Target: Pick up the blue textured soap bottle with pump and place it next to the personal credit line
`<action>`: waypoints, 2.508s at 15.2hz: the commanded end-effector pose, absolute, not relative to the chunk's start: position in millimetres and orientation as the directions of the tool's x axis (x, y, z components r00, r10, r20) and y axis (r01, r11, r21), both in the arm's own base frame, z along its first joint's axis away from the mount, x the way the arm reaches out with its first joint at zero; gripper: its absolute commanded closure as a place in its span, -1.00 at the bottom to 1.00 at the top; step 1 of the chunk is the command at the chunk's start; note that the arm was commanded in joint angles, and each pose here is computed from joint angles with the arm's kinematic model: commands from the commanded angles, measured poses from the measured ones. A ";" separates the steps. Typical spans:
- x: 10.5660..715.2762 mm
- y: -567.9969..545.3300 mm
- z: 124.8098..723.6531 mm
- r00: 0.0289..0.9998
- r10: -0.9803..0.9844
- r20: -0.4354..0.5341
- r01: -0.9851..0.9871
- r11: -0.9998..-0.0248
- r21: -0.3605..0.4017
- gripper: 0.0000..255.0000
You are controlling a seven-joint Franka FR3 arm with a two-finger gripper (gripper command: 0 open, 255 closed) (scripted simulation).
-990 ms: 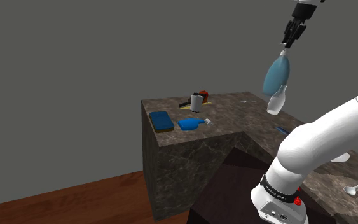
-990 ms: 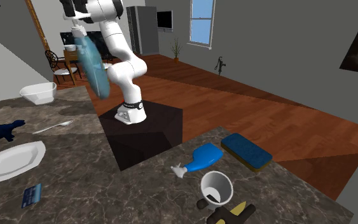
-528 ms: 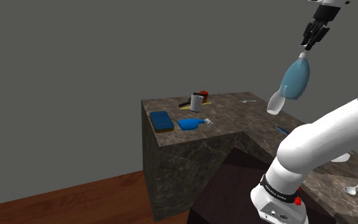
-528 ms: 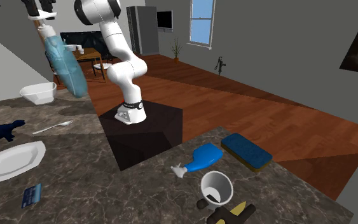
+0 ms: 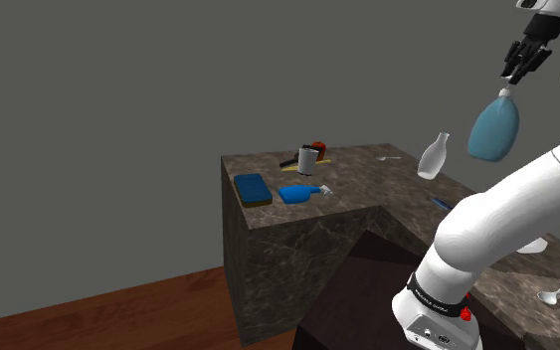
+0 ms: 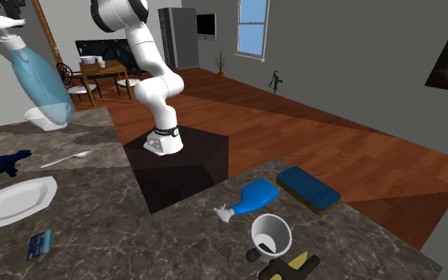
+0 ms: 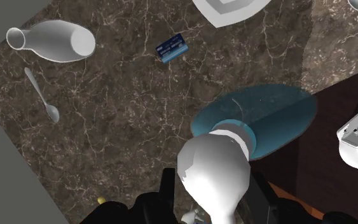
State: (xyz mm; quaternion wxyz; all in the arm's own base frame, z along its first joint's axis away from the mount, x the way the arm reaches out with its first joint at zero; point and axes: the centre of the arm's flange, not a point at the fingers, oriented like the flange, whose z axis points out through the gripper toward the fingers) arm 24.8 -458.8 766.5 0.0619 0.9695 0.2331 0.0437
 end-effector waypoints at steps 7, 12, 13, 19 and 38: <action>21.0 -460.6 724.1 0.887 0.459 0.055 0.448 -0.883 0.141 1.00; 21.0 -460.6 697.7 0.887 0.459 0.055 0.448 -0.883 0.141 1.00; 21.0 -460.6 692.4 0.887 0.459 0.055 0.448 -0.883 0.141 1.00; 21.0 -460.6 660.8 0.887 0.459 0.055 0.448 -0.883 0.141 1.00; 21.0 -460.6 560.4 0.887 0.459 0.055 0.448 -0.883 0.141 1.00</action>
